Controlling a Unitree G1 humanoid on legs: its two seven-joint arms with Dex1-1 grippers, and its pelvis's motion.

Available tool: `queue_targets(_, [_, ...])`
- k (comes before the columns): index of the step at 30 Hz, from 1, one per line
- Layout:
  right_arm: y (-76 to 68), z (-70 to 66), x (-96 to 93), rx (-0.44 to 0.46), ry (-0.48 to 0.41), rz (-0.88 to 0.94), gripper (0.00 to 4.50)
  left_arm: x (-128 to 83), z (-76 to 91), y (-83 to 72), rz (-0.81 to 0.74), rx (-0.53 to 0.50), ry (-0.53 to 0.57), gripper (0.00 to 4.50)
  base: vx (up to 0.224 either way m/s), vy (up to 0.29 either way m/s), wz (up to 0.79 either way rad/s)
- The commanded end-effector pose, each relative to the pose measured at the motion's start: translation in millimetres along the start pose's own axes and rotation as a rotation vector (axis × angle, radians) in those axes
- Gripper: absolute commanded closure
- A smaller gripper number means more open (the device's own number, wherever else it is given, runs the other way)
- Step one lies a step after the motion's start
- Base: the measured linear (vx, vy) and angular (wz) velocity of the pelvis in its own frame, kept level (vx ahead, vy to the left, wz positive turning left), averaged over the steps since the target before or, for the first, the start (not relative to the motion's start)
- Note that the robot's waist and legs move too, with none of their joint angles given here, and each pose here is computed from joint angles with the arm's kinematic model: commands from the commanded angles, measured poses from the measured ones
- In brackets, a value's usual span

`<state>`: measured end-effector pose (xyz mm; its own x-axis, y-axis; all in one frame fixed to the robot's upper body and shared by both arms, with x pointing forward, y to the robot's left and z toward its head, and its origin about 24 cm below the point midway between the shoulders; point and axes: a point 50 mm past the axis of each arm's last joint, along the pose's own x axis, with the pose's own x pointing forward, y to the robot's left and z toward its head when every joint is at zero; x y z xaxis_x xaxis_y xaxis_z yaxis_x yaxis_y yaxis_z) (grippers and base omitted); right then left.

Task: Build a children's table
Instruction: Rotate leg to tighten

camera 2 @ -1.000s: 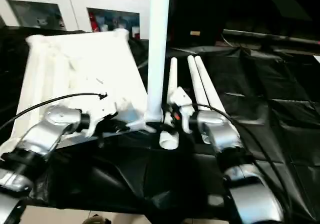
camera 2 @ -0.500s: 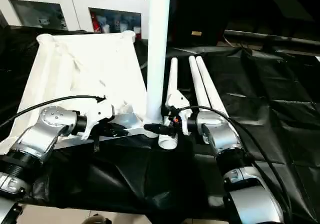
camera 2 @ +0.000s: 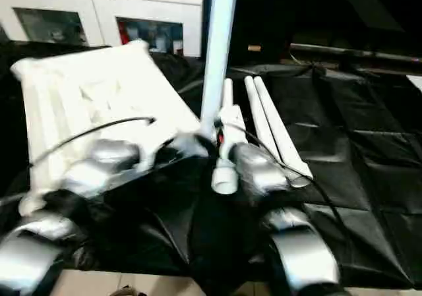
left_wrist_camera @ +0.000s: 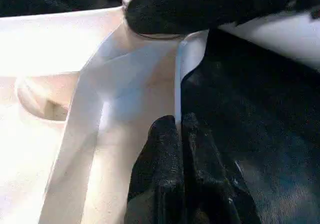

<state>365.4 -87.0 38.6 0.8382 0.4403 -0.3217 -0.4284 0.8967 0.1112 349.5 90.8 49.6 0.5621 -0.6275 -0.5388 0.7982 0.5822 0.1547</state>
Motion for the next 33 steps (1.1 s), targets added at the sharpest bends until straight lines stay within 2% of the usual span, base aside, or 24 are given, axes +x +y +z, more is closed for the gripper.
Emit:
queue_targets(1, [38.0,-22.8,7.6,0.011,0.088,0.127,1.42,10.9,13.6,-7.4,0.032,0.010,-0.025,4.50,0.000,0.000,0.00])
queue_targets(2, [38.1,-22.7,7.6,0.010,0.087,0.128,1.07,10.9,13.7,-7.4,0.032,0.011,-0.025,4.50,0.000,0.000,0.00])
queue_targets(5, [39.8,-12.9,9.2,-0.046,0.023,0.156,1.00,9.2,10.1,-3.9,0.038,0.019,-0.027,4.50,0.000,0.000,0.00])
queue_targets(7, [38.0,-11.2,8.6,-0.051,0.011,0.166,0.62,7.7,8.1,-2.8,0.032,0.025,-0.028,4.50,0.000,0.000,0.00])
queue_targets(12, [30.0,-9.8,3.2,-0.087,-0.010,0.253,0.62,0.5,2.9,0.5,-0.009,0.037,-0.040,4.50,0.000,0.000,0.00])
queue_targets(15, [18.8,-10.4,-8.4,-0.183,-0.021,0.385,0.62,-12.2,-5.6,3.0,-0.098,0.068,-0.047,4.50,0.000,0.000,0.00])
queue_targets(16, [11.3,-10.9,-17.6,-0.213,-0.022,0.472,0.62,-21.7,-11.1,3.8,-0.165,0.085,-0.059,4.50,0.000,0.000,0.00])
queue_targets(23, [-10.4,-8.6,-40.9,-0.284,-0.001,0.622,0.62,-50.3,-26.9,3.6,-0.357,0.149,-0.051,4.50,0.000,0.000,0.00])
queue_targets(31, [-16.8,-2.7,-49.8,-0.306,-0.006,0.674,0.62,-65.0,-31.2,2.3,-0.440,0.153,-0.054,4.50,0.000,0.000,0.00])
queue_targets(33, [-15.8,-2.2,-50.9,-0.306,-0.001,0.693,0.87,-66.9,-31.4,3.0,-0.438,0.158,-0.051,4.50,0.000,0.000,0.00])
